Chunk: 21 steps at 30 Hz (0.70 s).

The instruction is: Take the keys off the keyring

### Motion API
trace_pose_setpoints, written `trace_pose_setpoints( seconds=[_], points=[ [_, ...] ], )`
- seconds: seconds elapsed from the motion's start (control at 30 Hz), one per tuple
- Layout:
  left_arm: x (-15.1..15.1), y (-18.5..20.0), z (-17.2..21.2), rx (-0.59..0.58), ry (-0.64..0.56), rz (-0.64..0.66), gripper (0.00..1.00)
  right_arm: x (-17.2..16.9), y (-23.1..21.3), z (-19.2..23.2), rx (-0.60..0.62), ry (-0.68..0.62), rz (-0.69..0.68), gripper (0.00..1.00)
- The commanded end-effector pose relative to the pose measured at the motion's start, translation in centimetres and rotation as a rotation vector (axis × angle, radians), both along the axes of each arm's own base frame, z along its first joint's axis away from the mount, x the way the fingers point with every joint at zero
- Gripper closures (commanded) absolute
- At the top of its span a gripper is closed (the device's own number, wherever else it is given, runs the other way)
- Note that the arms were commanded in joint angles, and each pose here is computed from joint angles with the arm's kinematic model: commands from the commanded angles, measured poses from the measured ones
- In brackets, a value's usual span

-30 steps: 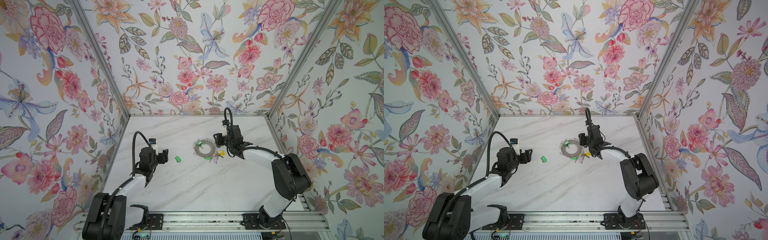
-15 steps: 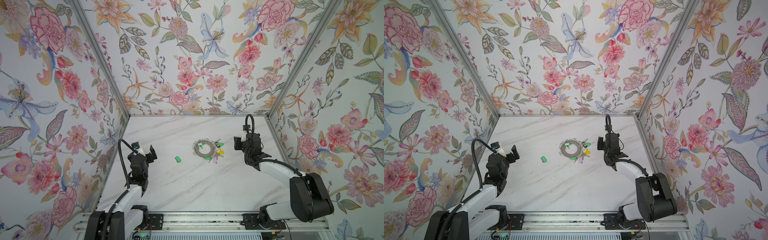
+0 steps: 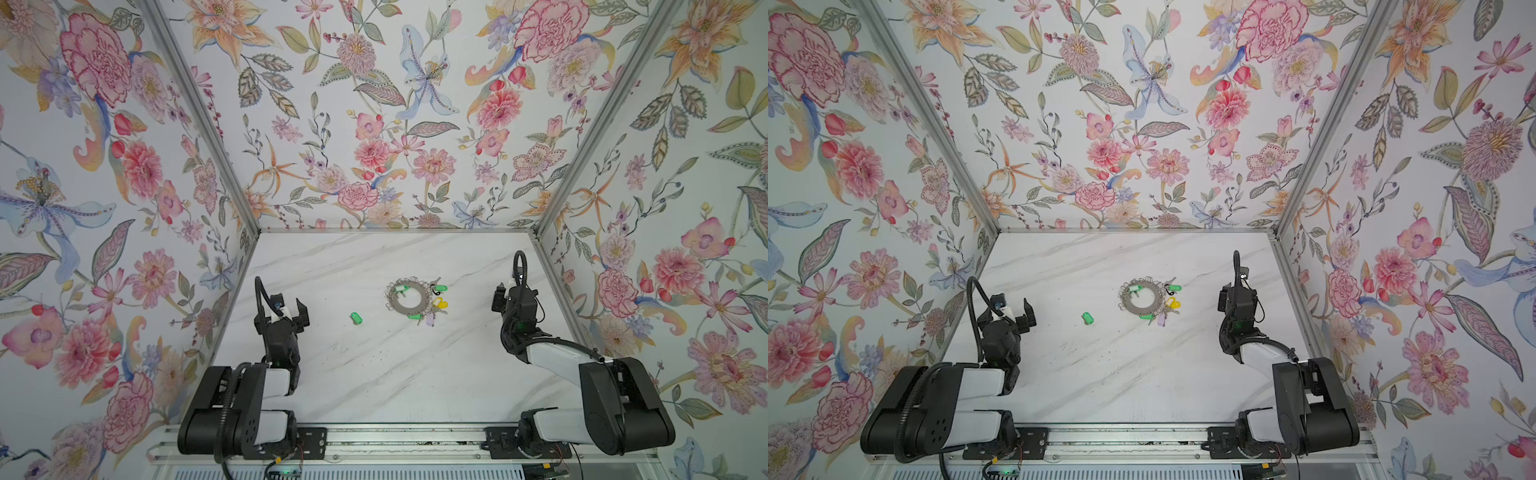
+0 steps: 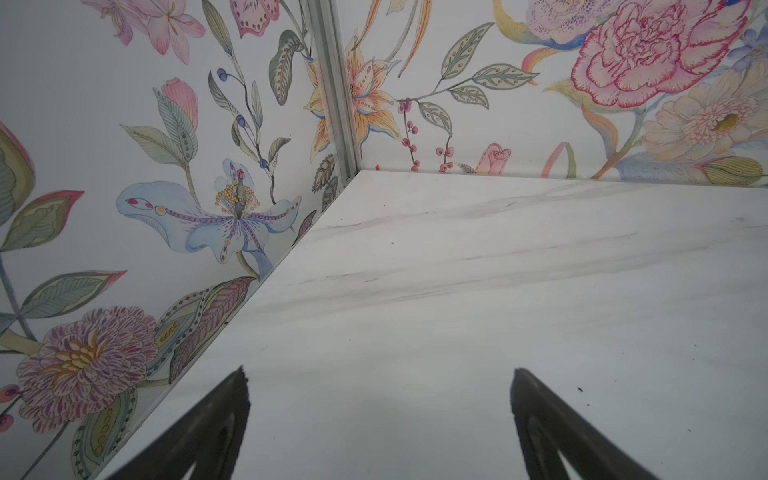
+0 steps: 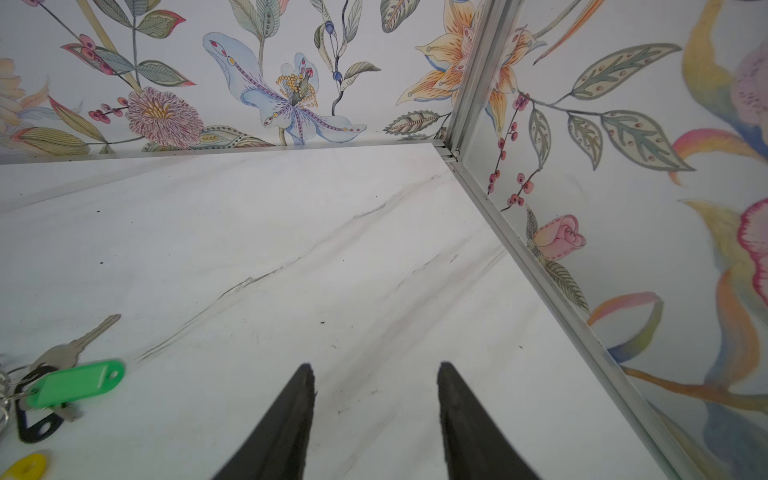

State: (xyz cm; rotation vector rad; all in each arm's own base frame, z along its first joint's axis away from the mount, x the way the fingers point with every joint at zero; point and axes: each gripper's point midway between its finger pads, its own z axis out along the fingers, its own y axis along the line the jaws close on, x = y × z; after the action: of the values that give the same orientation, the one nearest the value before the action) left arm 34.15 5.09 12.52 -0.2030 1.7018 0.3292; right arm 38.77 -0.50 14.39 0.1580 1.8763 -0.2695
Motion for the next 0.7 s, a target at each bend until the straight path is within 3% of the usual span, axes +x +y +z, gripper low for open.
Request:
trace_pose_setpoints(
  seconds=[0.0,0.17,0.37,0.53,0.6,0.67],
  points=[
    [1.0,-1.0,2.7,0.045,-0.123,-0.077,0.01,-1.7,-1.9,0.4,-0.059,-0.029,-0.095,0.51],
    [1.6,-1.8,1.6,0.055,-0.09,-0.126,0.01,-3.7,-2.5,0.0,-0.043,-0.183,-0.094,0.49],
    [1.9,-1.6,1.9,0.058,-0.108,-0.111,0.01,-1.7,-1.1,-1.5,-0.082,-0.142,-0.023,0.47],
    [2.0,-1.8,1.8,0.06,-0.1,-0.118,0.01,0.0,-0.8,-2.8,0.002,-0.062,0.068,0.47],
    [2.0,-1.8,1.8,0.06,-0.102,-0.12,0.01,-0.5,-0.6,-3.8,0.045,-0.063,0.134,0.47],
    [2.0,-1.9,1.8,0.062,-0.102,-0.126,0.01,-1.1,0.0,-2.9,-0.002,-0.14,0.15,0.46]
  ],
)
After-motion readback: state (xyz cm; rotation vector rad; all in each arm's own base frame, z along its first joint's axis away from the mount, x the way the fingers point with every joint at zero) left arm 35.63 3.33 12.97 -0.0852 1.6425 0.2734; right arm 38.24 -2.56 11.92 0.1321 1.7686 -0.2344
